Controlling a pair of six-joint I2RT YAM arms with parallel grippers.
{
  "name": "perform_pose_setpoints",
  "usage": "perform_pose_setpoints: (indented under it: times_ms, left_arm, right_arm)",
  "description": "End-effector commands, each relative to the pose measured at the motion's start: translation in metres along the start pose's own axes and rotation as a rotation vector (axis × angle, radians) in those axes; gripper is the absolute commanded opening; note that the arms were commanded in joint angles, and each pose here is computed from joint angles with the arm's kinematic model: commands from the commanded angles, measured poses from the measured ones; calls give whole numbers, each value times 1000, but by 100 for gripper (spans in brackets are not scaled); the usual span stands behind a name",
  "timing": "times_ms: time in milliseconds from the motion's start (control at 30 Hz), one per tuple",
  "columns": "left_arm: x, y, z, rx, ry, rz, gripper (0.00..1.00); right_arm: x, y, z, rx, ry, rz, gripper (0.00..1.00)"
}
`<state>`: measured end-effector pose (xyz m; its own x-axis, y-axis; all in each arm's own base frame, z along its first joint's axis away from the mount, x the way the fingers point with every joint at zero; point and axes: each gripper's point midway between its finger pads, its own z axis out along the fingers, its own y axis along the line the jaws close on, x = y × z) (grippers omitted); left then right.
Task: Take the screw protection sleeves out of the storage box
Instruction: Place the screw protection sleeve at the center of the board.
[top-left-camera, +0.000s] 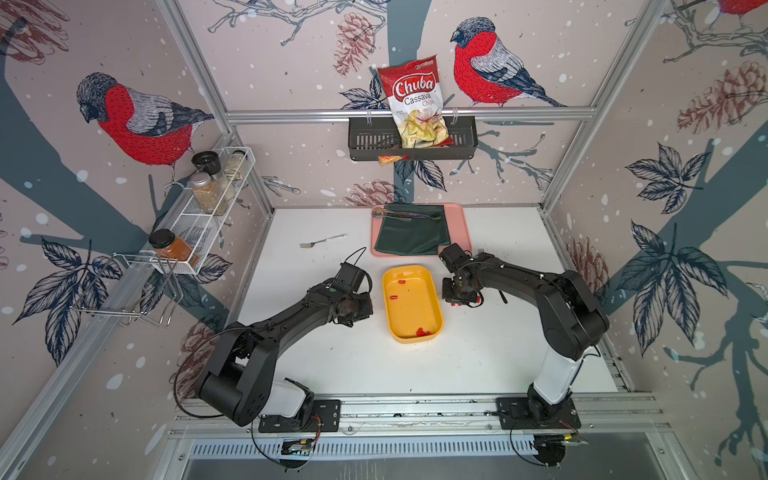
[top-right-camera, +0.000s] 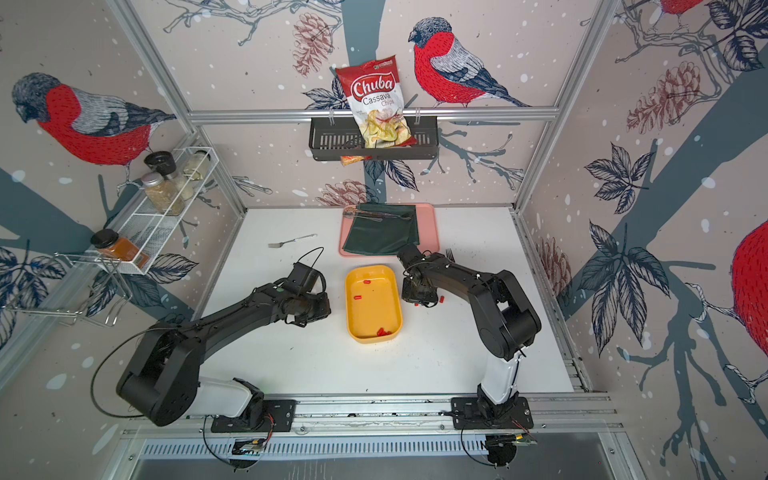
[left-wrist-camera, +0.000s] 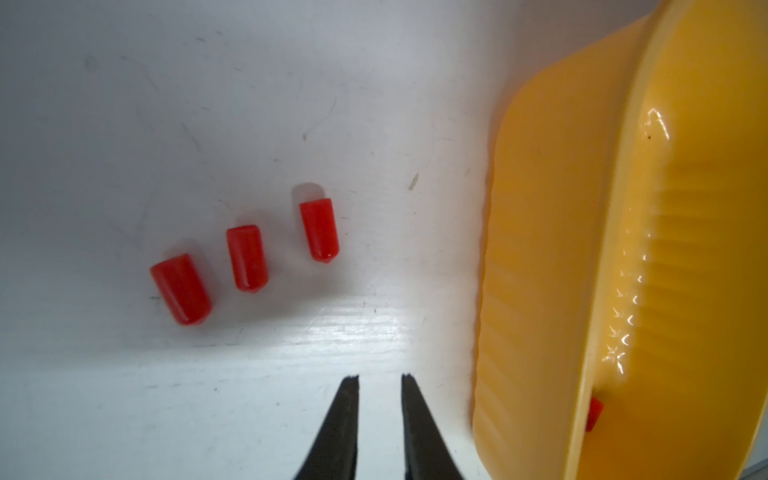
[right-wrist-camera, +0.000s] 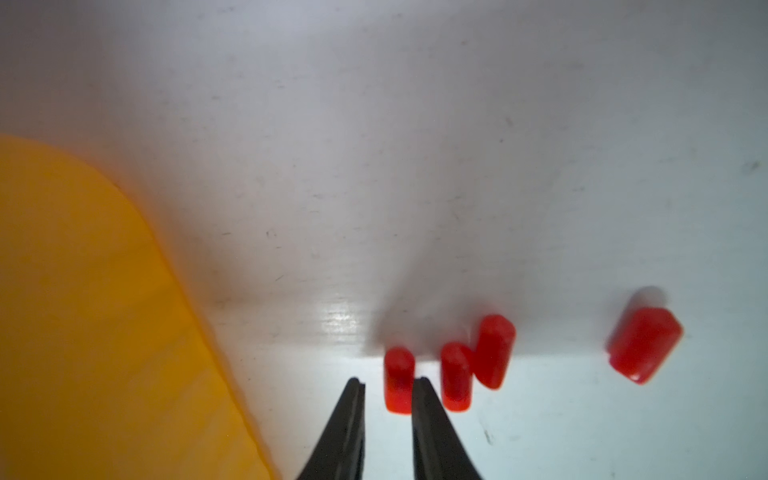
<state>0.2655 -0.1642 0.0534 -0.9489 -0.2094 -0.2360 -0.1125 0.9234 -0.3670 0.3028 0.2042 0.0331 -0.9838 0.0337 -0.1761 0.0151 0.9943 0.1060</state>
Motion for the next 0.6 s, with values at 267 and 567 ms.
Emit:
perform_pose_setpoints:
  times_ms: [267,567]
  left_arm:
    - [-7,-9,-8,27,-27,28,24]
    - [-29,-51,-45,170,-136,106,31]
  right_arm:
    - [-21,47,-81,-125,-127,-22,29]
    - [-6,130,-79,-350,-60,30,31]
